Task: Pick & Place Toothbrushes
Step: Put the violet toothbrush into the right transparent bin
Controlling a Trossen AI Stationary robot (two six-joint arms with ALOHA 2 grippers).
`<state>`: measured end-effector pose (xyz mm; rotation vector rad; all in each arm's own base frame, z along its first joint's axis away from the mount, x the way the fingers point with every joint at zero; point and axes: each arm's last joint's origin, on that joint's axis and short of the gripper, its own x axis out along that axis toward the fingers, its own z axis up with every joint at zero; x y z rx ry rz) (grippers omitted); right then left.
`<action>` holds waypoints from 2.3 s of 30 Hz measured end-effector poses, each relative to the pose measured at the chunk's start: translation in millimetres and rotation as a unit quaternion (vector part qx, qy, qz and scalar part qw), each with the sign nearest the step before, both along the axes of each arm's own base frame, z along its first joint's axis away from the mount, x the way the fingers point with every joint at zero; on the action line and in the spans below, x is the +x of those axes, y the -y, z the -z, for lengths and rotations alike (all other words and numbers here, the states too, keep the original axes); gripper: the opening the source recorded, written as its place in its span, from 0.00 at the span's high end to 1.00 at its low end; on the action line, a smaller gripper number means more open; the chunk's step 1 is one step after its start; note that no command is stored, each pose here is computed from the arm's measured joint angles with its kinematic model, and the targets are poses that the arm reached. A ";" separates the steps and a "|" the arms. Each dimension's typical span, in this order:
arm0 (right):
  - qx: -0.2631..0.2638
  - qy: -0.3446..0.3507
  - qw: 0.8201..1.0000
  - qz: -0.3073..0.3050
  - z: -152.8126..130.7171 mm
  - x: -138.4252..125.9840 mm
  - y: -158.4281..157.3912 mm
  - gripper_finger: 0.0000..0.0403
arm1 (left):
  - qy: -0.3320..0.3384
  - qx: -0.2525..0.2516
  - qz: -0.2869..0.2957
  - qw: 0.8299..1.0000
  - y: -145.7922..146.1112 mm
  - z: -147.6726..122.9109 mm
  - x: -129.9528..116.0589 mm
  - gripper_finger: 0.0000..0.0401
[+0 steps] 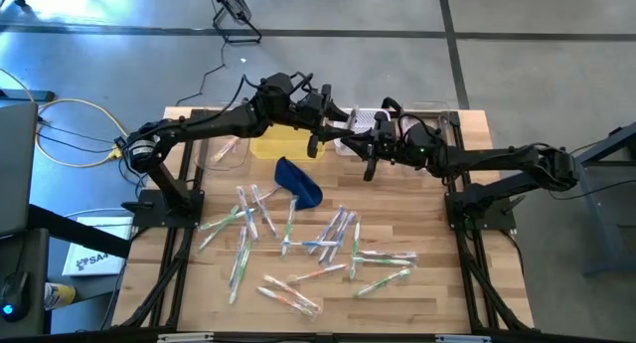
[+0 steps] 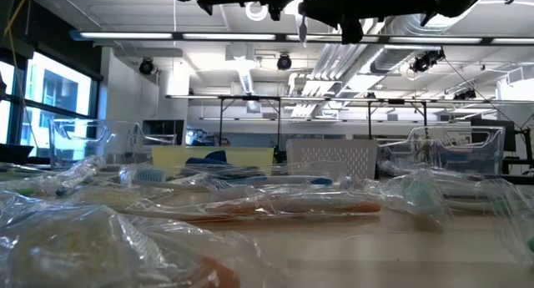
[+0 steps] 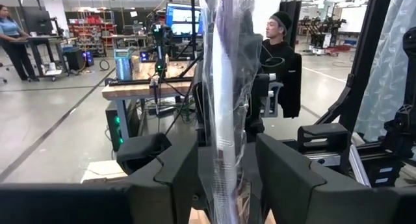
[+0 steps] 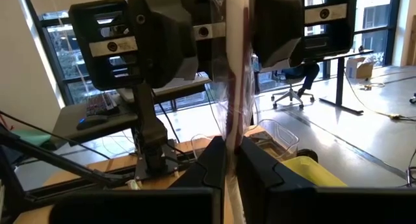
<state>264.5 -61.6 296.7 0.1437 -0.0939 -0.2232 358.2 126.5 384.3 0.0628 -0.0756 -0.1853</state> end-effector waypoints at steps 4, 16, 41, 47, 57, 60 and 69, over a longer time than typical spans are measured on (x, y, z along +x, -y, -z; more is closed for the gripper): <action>0.009 -0.020 1.000 0.016 -1.3 -6.7 -0.6 0.97 | 0.017 0.014 0.011 1.000 -6.1 -12.4 -14.1 0.62; 0.078 -0.104 0.971 0.201 -8.5 -58.8 -2.1 0.97 | -0.026 0.074 -0.075 0.994 -4.2 -32.7 -52.5 0.62; 0.246 -0.265 0.765 0.532 52.3 -134.9 18.0 0.97 | -0.043 0.082 -0.079 0.993 -4.4 -29.0 -52.7 0.62; 0.275 -0.282 0.747 0.536 89.5 -139.1 22.9 0.97 | -0.043 0.082 -0.078 0.993 -4.4 -29.0 -52.7 0.62; 0.286 -0.273 0.733 0.554 113.5 -146.0 25.5 0.97 | -0.044 0.082 -0.077 0.993 -4.3 -28.9 -52.8 0.62; 0.294 -0.276 0.734 0.546 114.3 -145.7 25.1 0.97 | -0.045 0.089 -0.077 0.992 -4.3 -28.4 -52.8 0.62; 0.304 -0.278 0.736 0.538 114.7 -145.2 24.6 0.81 | -0.050 0.089 -0.078 0.992 -4.4 -27.5 -52.8 0.62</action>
